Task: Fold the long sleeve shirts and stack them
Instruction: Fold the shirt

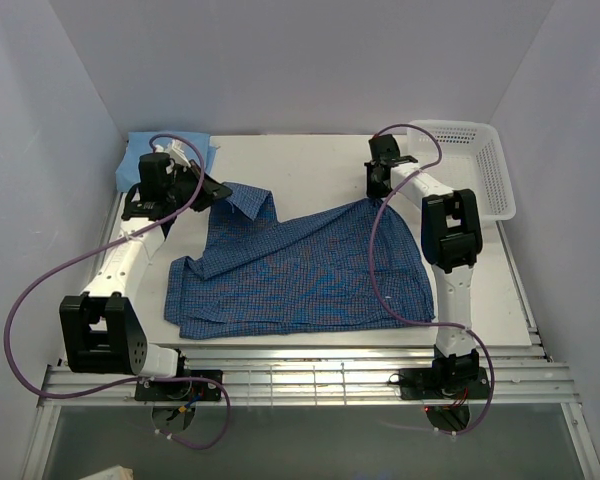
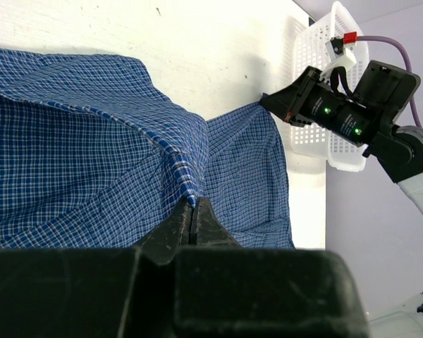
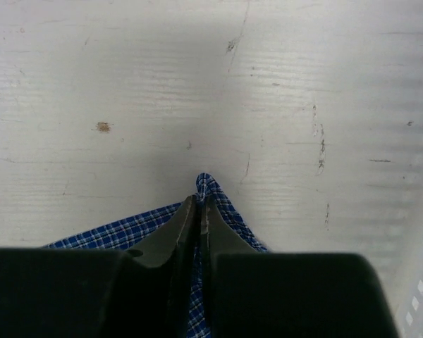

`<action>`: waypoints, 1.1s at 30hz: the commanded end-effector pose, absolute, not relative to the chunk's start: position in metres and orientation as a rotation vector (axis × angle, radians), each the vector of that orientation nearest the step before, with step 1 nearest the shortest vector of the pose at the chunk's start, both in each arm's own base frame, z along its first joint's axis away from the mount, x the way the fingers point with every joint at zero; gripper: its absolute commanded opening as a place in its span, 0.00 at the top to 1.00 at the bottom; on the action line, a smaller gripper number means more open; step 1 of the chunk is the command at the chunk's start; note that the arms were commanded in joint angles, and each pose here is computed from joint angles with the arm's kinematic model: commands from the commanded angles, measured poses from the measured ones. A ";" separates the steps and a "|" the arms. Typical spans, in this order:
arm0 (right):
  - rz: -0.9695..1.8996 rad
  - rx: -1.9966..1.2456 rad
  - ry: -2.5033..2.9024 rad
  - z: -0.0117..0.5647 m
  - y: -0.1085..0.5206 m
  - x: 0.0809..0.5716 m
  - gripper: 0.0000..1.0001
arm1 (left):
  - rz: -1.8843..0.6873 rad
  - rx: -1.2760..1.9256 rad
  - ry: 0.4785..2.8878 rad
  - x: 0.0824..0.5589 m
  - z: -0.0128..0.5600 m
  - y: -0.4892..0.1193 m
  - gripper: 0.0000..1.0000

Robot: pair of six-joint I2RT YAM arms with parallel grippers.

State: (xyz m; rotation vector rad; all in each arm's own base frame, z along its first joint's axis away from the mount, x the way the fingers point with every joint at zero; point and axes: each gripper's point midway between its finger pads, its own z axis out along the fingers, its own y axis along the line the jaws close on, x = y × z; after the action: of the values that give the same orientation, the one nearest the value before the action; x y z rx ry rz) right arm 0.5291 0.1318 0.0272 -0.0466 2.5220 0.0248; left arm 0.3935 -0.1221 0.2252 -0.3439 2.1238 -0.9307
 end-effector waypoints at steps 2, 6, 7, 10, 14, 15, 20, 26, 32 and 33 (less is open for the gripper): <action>0.019 -0.082 2.463 0.049 0.130 0.544 0.92 | -0.885 -0.336 2.037 0.416 0.252 -0.116 1.00; 0.089 -0.131 2.401 0.072 0.137 0.540 0.92 | -0.870 -0.270 1.958 0.438 0.293 -0.115 1.00; 0.137 -0.149 2.388 0.079 0.142 0.531 0.92 | -0.865 -0.262 1.945 0.441 0.299 -0.114 1.00; 0.193 -0.153 2.298 0.112 0.146 0.525 0.92 | -0.861 -0.230 1.898 0.446 0.327 -0.113 1.00; 0.226 -0.164 2.272 0.122 0.143 0.496 0.92 | -0.877 -0.183 1.864 0.439 0.348 -0.115 1.00; 0.245 -0.165 2.228 0.140 0.143 0.491 0.92 | -0.878 -0.169 1.851 0.433 0.354 -0.115 1.00; 0.255 -0.171 2.172 0.158 0.137 0.464 0.92 | -0.829 -0.112 1.766 0.425 0.389 -0.110 1.00; 0.264 -0.163 2.139 0.168 0.134 0.455 0.92 | -0.805 -0.040 1.710 0.469 0.418 -0.104 1.00; 0.266 -0.167 2.116 0.177 0.137 0.464 0.92 | -0.881 0.039 1.693 0.527 0.424 -0.088 1.00; 0.264 -0.164 2.116 0.177 0.137 0.466 0.92 | -0.881 0.073 1.644 0.529 0.446 -0.089 1.00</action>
State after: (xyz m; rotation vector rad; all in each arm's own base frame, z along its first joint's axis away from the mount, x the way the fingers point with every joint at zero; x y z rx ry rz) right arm 0.4506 0.1345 0.1574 -0.1570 2.1906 0.2564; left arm 0.5224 -0.0900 0.4287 -0.0163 1.6791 -0.8413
